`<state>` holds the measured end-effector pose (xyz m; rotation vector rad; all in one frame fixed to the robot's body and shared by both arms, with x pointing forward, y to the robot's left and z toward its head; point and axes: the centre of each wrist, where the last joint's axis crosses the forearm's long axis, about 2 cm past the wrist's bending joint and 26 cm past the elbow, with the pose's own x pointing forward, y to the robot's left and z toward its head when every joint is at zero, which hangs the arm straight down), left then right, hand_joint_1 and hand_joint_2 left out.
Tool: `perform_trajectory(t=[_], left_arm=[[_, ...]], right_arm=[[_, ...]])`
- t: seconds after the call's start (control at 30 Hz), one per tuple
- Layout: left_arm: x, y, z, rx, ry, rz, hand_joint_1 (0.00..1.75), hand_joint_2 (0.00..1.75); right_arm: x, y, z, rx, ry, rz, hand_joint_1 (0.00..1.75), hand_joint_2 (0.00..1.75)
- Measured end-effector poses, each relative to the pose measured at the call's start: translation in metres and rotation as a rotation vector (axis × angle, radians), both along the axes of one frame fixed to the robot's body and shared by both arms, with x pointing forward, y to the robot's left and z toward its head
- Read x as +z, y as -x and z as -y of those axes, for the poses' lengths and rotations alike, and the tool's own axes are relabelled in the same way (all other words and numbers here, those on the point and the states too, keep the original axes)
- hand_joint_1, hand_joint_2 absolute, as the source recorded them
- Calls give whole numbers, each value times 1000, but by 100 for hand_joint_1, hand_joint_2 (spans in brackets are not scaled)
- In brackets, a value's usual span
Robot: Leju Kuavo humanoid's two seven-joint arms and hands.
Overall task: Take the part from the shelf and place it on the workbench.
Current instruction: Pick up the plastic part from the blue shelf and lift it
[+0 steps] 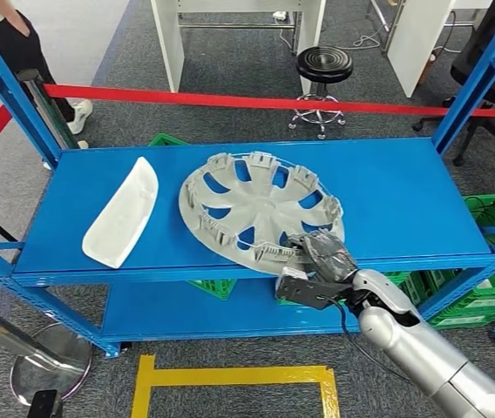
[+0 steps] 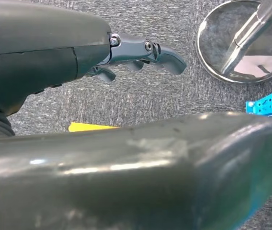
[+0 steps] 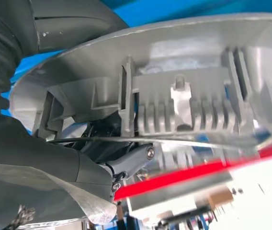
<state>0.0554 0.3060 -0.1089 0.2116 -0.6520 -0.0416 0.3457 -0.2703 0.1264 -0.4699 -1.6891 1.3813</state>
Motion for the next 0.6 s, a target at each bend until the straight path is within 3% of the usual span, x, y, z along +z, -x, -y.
perform_trajectory(t=[0.6], left_arm=[[-2, 13, 13, 47, 12, 62, 0, 0]], right_arm=[[63, 61, -28, -67, -653, 510, 175, 175]])
